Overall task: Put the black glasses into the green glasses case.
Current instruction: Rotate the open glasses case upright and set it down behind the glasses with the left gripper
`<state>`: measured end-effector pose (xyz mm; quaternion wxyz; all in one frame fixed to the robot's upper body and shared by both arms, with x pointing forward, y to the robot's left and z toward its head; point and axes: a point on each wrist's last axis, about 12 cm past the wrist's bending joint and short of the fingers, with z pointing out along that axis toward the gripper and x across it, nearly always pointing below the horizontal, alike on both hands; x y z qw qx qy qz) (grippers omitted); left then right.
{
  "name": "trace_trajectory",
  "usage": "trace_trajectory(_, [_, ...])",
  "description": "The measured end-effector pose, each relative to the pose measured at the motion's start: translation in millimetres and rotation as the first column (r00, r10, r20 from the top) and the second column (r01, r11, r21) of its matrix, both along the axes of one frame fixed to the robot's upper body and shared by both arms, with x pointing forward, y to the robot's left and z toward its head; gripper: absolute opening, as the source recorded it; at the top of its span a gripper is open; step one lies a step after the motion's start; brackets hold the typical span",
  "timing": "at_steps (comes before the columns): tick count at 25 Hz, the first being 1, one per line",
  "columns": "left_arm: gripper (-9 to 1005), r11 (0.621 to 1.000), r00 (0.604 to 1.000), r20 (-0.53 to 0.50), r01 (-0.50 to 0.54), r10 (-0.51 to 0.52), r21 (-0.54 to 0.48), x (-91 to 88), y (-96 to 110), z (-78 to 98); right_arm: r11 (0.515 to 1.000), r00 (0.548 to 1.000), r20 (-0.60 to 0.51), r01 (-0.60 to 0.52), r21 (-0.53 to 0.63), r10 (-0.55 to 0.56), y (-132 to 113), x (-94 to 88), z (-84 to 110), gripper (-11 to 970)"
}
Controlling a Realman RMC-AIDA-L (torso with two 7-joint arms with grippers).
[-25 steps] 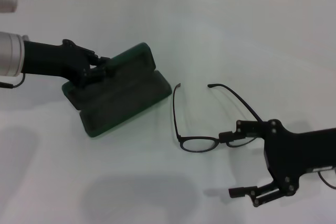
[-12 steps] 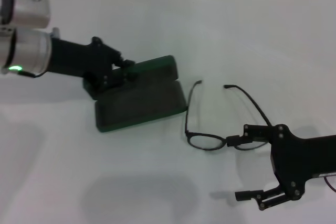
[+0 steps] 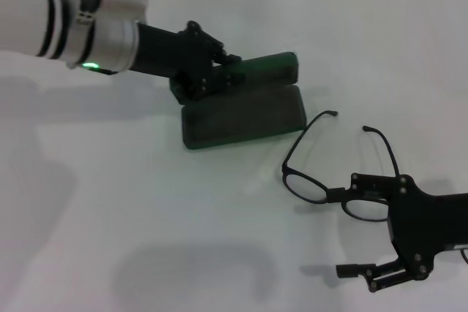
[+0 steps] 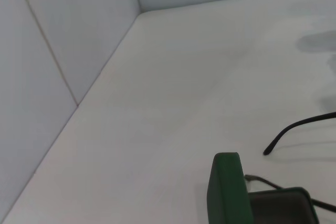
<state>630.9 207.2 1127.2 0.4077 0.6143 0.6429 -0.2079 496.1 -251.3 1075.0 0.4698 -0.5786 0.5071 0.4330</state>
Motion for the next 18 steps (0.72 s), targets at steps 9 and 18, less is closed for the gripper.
trace_trajectory(9, [262,0.994,0.993,0.067,0.096,-0.1,0.056,-0.3,-9.9,-4.4,1.0,1.0,0.005,0.013,-0.006,-0.013,-3.0,-1.2,-1.8,851])
trace_trajectory(18, [276,0.992,0.996,-0.032,0.09,-0.087,0.084,5.6,-18.5,8.6,1.0,1.0,0.014,0.027,-0.002,-0.027,-3.3,3.2,0.9,846])
